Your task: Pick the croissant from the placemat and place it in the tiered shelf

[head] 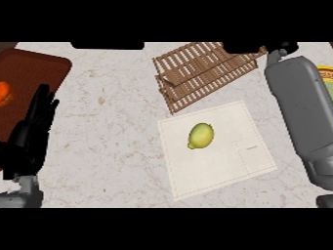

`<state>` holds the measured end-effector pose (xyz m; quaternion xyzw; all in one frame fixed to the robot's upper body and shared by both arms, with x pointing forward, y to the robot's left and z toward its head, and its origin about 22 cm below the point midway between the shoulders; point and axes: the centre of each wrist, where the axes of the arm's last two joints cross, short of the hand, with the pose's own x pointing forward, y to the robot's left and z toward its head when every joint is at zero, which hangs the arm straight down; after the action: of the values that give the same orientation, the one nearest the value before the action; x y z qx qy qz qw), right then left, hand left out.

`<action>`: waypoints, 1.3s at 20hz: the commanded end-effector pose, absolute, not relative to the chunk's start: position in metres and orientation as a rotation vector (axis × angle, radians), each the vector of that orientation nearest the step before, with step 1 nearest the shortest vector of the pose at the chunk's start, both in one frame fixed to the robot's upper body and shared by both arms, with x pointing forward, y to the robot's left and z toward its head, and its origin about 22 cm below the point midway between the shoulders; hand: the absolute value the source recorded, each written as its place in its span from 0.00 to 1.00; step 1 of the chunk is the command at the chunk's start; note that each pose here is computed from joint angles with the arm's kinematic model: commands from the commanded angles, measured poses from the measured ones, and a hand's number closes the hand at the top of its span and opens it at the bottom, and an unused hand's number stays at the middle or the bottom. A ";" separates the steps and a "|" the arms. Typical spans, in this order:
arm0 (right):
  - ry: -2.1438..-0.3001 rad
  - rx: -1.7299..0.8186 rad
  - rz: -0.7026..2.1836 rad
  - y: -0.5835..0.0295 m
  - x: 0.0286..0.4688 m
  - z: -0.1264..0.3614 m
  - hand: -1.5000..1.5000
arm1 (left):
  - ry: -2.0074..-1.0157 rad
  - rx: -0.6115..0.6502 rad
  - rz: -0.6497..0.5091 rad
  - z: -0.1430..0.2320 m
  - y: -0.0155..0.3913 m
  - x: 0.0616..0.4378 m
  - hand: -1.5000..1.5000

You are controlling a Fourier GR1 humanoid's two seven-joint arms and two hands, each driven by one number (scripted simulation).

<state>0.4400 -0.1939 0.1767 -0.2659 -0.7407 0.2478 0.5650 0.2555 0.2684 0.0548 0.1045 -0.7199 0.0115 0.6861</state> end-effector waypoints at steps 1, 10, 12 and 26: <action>-1.707 -0.545 0.470 -0.189 0.454 0.167 1.00 | -1.614 0.238 0.013 0.071 0.258 0.258 0.50; -1.695 -0.438 0.542 -0.164 0.470 0.172 0.00 | -1.635 0.231 0.032 0.069 0.259 0.260 0.50; -1.737 -0.401 0.551 -0.183 0.466 0.154 0.00 | -1.588 0.241 0.033 0.053 0.272 0.269 0.50; -1.779 -0.424 0.125 -0.290 0.465 0.231 0.00 | -1.599 0.244 0.046 0.071 0.266 0.265 0.50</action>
<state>0.4696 -0.2511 0.2136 -0.1624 -0.7769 0.0967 0.6006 0.2573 0.2653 0.0580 0.1080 -0.7174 0.0148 0.6881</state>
